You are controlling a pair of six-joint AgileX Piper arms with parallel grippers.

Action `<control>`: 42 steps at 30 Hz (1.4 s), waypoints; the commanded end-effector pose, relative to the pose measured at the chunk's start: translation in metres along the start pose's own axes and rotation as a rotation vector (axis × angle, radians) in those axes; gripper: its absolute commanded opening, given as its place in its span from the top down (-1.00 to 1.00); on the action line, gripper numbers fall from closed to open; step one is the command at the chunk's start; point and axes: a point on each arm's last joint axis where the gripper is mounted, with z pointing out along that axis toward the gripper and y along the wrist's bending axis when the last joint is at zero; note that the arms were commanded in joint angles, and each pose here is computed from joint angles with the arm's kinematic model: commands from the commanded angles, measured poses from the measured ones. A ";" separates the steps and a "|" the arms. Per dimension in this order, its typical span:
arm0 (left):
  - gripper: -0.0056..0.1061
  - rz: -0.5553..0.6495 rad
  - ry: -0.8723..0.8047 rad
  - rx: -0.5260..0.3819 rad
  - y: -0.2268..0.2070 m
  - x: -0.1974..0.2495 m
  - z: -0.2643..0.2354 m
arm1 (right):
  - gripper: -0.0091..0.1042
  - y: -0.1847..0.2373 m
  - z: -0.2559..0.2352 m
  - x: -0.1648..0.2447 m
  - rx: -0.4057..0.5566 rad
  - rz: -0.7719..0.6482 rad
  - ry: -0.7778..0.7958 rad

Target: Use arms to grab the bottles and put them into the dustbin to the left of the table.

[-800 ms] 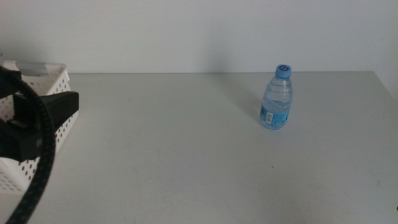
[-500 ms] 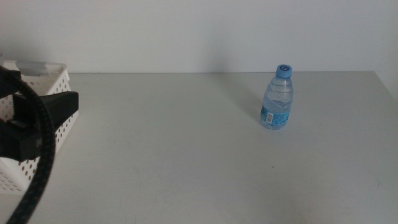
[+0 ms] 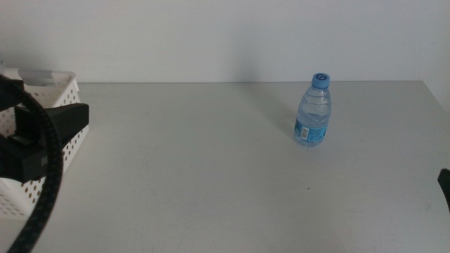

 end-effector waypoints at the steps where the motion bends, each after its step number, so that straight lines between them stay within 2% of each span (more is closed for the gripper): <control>1: -0.78 -0.014 -0.100 0.002 0.000 -0.015 -0.005 | -0.82 0.000 0.014 -0.026 -0.015 -0.008 -0.187; 5: -0.78 -0.014 -0.100 0.002 0.000 -0.015 -0.005 | -0.82 0.005 0.042 -0.027 -0.075 0.010 -0.206; 14: -0.78 -0.014 -0.100 0.002 0.000 -0.015 -0.005 | -0.82 0.013 0.110 -0.021 -0.183 0.162 -0.225; 16: -0.78 -0.014 -0.100 0.002 0.000 -0.015 -0.005 | -0.82 0.014 0.130 -0.019 -0.195 0.154 -0.191; 24: -0.78 -0.014 -0.100 0.002 0.000 -0.015 -0.005 | -0.82 0.028 0.201 -0.024 -0.361 0.022 -0.177; 32: -0.78 -0.014 -0.100 0.002 0.000 -0.015 -0.005 | -0.82 0.047 0.257 -0.015 -0.408 0.012 -0.151; 39: -0.78 -0.014 -0.100 0.002 0.000 -0.015 -0.005 | -0.81 0.056 0.294 0.002 -0.408 0.016 -0.112; 42: -0.78 -0.014 -0.100 0.002 0.000 -0.015 -0.005 | -0.65 0.060 0.299 0.005 -0.408 0.011 -0.102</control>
